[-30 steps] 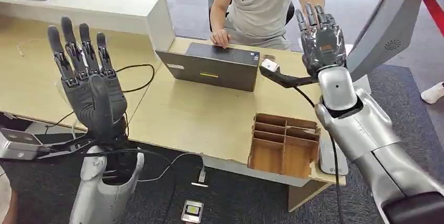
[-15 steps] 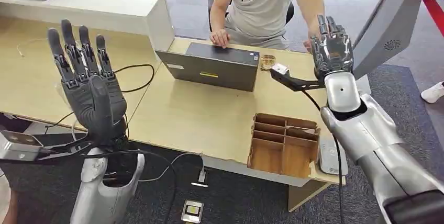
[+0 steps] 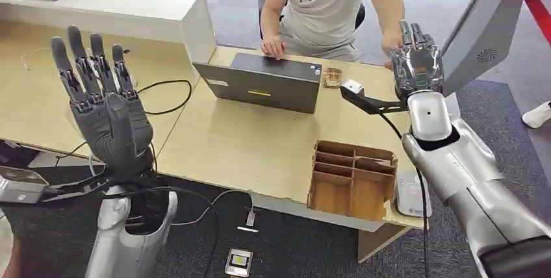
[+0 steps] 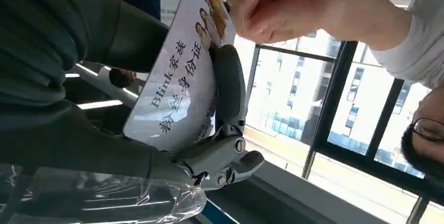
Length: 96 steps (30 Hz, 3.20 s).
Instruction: Pass the card to the sensor for recognition and then transmit it.
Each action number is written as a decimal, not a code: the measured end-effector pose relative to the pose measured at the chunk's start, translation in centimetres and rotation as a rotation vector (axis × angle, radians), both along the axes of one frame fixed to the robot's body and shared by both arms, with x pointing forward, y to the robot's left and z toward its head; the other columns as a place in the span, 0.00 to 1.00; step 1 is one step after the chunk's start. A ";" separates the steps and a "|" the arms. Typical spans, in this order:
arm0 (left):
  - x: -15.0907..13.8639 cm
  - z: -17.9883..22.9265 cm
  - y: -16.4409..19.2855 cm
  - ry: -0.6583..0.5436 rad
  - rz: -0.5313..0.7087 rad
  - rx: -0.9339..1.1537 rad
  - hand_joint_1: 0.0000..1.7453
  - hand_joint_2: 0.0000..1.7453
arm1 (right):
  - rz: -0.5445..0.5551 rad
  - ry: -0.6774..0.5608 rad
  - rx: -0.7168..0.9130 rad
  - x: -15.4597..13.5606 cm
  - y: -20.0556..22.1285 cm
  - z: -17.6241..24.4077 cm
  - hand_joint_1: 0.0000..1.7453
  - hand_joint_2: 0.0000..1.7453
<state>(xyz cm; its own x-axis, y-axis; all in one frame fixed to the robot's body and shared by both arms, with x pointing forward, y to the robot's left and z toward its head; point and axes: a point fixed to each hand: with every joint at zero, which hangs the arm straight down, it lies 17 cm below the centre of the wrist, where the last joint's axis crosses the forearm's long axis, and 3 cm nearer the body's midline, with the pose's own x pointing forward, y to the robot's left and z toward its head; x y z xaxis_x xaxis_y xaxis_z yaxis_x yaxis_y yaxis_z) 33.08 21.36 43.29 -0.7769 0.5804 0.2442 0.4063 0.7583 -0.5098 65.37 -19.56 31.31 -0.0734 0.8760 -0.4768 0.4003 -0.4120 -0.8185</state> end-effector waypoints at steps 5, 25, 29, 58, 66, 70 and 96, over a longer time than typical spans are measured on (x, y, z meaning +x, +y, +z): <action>-0.2 0.1 0.2 -0.001 0.007 -0.004 0.00 1.00 | 0.012 -0.010 0.021 -0.1 0.0 0.1 1.00 1.00; -1.1 -0.1 1.0 0.013 0.049 -0.012 0.00 1.00 | -0.026 -0.063 0.208 -1.0 -6.6 -0.3 1.00 1.00; -1.3 -0.6 1.3 0.026 0.065 -0.005 0.00 1.00 | -0.065 -0.046 0.315 -2.5 -9.6 -2.8 1.00 1.00; -3.8 -0.4 5.4 0.058 0.252 0.012 0.00 1.00 | -0.136 -0.069 0.773 -14.5 -17.5 -12.4 1.00 1.00; -4.1 -0.1 5.7 0.055 0.276 0.016 0.00 1.00 | -0.181 -0.045 0.808 -15.7 -18.9 -14.8 1.00 1.00; -4.4 0.1 5.8 0.046 0.281 0.016 0.00 1.00 | -0.212 -0.045 0.811 -16.1 -19.8 -15.9 1.00 1.00; -4.7 0.0 5.6 0.045 0.257 0.026 0.00 1.00 | -0.318 0.153 0.802 -18.3 -18.9 -26.1 1.00 1.00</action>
